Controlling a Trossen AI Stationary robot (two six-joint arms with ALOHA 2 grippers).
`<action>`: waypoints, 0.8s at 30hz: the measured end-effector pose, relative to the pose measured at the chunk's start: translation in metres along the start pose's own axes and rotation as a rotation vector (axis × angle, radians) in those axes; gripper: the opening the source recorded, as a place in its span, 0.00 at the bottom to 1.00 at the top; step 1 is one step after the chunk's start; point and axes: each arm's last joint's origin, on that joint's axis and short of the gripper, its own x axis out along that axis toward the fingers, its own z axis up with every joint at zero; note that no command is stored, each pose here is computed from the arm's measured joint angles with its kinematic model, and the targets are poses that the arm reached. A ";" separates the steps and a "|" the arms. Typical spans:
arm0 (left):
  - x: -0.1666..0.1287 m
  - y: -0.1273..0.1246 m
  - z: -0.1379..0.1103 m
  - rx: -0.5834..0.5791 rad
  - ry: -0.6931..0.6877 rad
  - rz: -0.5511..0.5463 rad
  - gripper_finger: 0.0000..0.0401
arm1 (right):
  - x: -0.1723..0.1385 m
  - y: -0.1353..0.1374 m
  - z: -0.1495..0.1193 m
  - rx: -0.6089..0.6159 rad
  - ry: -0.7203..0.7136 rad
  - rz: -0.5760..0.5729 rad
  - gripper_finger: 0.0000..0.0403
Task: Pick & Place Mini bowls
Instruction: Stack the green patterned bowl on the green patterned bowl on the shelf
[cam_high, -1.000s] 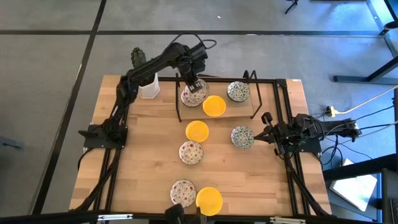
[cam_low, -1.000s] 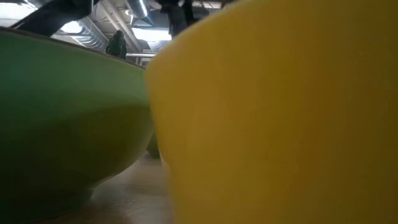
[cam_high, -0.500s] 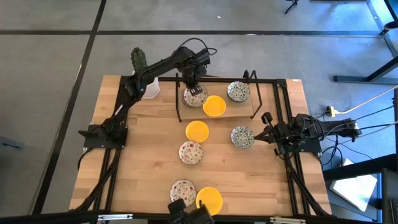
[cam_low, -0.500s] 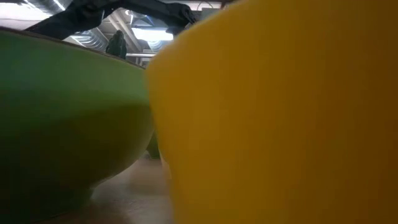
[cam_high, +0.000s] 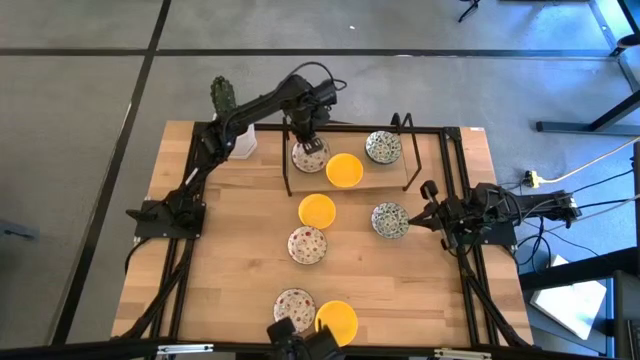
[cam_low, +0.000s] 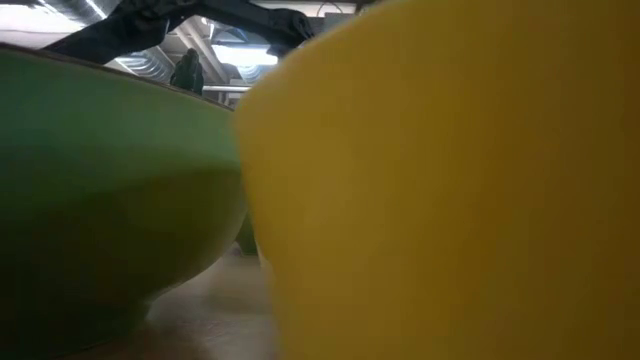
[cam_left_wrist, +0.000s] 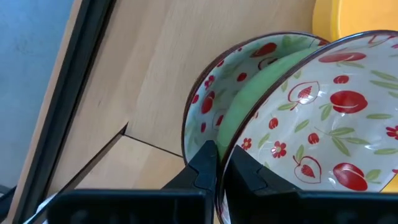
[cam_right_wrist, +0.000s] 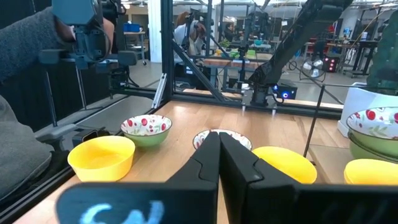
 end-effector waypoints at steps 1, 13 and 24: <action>0.000 0.001 0.000 -0.004 0.001 0.000 0.02 | 0.000 0.000 0.000 0.000 0.000 0.000 0.01; 0.029 0.007 0.009 0.008 0.065 -0.021 0.03 | 0.000 0.000 0.000 -0.004 -0.002 0.017 0.01; 0.023 0.001 0.007 0.018 0.057 0.001 0.16 | 0.000 0.000 0.000 0.001 -0.001 0.017 0.01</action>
